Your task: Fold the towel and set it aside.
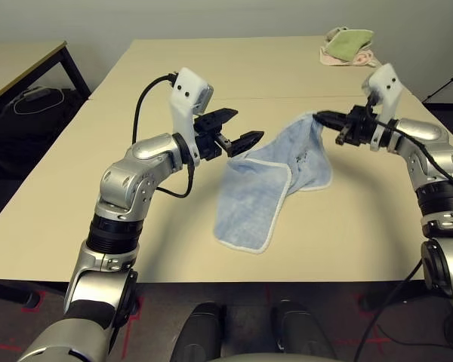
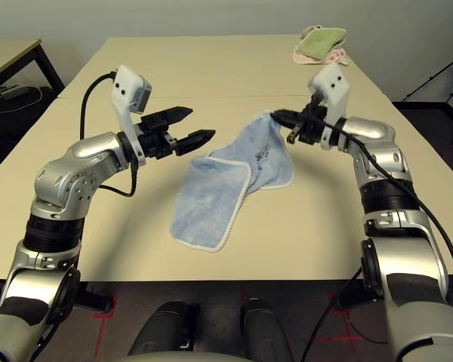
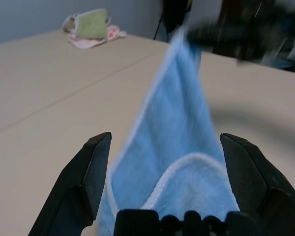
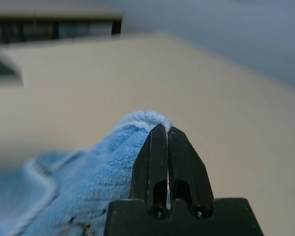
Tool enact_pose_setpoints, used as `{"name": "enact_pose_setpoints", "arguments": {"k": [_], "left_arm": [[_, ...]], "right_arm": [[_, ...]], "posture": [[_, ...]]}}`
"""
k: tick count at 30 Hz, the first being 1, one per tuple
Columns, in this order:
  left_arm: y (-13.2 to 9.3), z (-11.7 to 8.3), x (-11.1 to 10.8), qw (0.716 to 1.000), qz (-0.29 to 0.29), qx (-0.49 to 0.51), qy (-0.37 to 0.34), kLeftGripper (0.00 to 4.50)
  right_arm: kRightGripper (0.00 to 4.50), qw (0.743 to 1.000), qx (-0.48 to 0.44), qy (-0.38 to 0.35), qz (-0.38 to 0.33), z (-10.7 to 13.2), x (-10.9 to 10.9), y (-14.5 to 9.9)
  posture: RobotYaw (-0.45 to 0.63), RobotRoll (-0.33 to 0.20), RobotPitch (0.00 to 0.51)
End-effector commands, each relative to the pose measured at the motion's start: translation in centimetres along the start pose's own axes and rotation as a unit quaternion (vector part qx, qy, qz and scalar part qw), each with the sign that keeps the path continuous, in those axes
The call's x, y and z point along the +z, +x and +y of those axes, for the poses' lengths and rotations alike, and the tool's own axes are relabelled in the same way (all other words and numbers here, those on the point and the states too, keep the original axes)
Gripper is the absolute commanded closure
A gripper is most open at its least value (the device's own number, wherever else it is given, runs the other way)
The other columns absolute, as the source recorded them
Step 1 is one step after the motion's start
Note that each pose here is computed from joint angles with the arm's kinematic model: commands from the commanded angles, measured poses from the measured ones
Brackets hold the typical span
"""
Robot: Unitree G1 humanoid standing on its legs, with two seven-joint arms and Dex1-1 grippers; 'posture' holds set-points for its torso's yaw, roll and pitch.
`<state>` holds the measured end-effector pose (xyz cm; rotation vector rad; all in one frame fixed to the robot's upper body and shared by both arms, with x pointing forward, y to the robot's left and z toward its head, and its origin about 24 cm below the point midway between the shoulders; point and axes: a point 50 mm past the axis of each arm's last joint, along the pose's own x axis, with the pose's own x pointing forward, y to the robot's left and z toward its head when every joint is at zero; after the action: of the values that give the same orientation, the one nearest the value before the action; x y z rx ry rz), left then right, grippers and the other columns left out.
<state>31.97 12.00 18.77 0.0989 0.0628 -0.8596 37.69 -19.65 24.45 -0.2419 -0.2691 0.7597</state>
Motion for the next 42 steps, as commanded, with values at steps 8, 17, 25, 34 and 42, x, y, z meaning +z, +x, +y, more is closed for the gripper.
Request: {"name": "enact_pose_setpoints", "arguments": {"k": [8, 17, 25, 34, 42], "left_arm": [[-1.9, 1.0, -5.3, 0.995, 0.086, 0.043, 0.017, 0.00], [-1.7, 0.5, -5.4, 0.998, 0.060, 0.015, 0.000, 0.00], [-2.0, -1.4, -5.0, 0.994, 0.057, -0.069, -0.066, 0.00], [-2.7, -1.3, -6.0, 0.987, 0.065, -0.081, -0.124, 0.00], [-1.4, -1.5, -5.8, 0.980, 0.017, -0.067, -0.186, 0.00]], "right_arm": [[4.48, 0.991, -0.015, -0.016, -0.133, 0.1, 4.6, 1.9], [4.48, 0.979, 0.008, -0.028, -0.202, 1.0, 8.0, 2.8], [4.48, 0.970, -0.004, -0.047, -0.240, 0.9, 10.2, 3.2], [4.48, 0.967, -0.011, -0.061, -0.249, 0.4, 10.9, 3.3], [4.48, 0.968, -0.008, -0.054, -0.247, 0.8, 10.3, 3.4]], "posture": [[0.08, 0.000, 0.045], [0.07, 0.000, 0.045], [0.08, 0.000, 0.042], [0.08, 0.000, 0.043], [0.08, 0.000, 0.043]]}}
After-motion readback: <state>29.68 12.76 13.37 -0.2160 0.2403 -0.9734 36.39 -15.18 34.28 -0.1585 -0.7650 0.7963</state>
